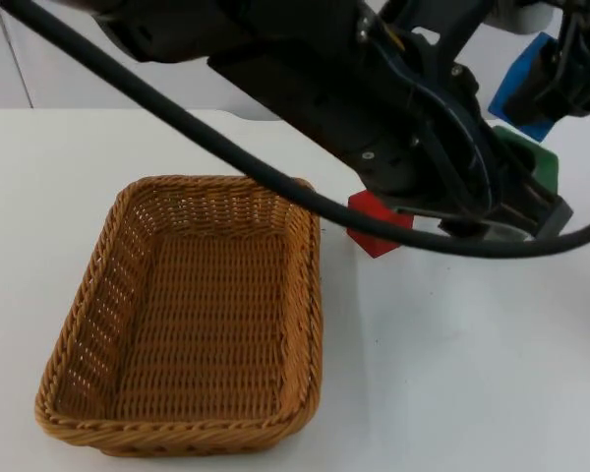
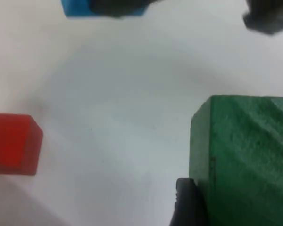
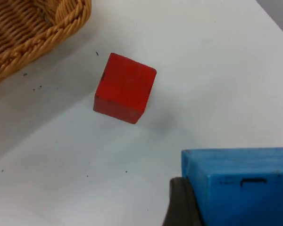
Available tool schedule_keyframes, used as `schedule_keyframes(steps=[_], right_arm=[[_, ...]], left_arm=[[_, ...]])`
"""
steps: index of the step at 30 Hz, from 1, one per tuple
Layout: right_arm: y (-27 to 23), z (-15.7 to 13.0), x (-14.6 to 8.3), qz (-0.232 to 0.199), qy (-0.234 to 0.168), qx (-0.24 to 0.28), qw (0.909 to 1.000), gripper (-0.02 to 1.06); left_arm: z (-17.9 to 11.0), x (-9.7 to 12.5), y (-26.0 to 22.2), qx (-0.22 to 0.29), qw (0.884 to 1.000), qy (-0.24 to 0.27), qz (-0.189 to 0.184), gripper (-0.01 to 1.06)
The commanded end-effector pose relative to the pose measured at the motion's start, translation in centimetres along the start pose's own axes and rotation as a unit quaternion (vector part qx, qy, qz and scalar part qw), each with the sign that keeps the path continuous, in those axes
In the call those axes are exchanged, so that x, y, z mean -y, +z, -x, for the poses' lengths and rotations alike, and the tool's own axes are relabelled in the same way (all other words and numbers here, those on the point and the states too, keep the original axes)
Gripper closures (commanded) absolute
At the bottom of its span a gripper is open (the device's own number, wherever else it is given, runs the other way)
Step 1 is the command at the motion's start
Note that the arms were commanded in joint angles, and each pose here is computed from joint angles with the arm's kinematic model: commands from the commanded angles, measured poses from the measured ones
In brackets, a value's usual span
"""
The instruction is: Pick up one cube with each hand and place exactly two cubes into the same basket, leaving the remaining cube outside.
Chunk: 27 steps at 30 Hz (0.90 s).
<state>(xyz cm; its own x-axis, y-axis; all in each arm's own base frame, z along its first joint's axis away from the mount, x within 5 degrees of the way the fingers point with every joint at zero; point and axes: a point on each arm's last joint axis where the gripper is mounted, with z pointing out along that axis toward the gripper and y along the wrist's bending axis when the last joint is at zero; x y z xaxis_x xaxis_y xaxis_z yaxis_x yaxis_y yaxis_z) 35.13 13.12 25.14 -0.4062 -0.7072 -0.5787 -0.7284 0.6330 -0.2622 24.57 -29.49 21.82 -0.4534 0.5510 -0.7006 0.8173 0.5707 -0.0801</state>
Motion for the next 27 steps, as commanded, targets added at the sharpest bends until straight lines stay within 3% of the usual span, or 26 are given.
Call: schedule_keyframes(steps=[1, 5, 15, 22, 27], right_arm=[[-0.5, 0.4, 0.0, -0.004, 0.010, 0.009, 0.9999, 1.05], [-0.5, 0.4, -0.1, 0.000, 0.018, 0.011, 0.9998, 1.05], [-0.4, 0.5, -0.6, 0.010, 0.043, 0.008, 0.9990, 1.05], [0.8, 1.8, -3.0, 0.037, 0.015, 0.005, 0.9992, 1.05], [2.1, 3.7, -3.9, 0.062, 0.036, -0.003, 0.9975, 1.05]], left_arm=[[-0.1, 0.2, -0.4, -0.003, 1.000, 0.006, -0.001, 1.05], [-0.7, -0.5, -0.4, -0.015, 1.000, -0.006, 0.002, 1.05], [-1.5, -4.6, -1.5, -0.046, 0.998, -0.038, 0.027, 1.05], [-3.3, -7.6, -2.6, -0.066, 0.994, -0.075, 0.052, 1.05], [-5.3, -9.0, -4.2, -0.069, 0.989, -0.105, 0.075, 1.05]])
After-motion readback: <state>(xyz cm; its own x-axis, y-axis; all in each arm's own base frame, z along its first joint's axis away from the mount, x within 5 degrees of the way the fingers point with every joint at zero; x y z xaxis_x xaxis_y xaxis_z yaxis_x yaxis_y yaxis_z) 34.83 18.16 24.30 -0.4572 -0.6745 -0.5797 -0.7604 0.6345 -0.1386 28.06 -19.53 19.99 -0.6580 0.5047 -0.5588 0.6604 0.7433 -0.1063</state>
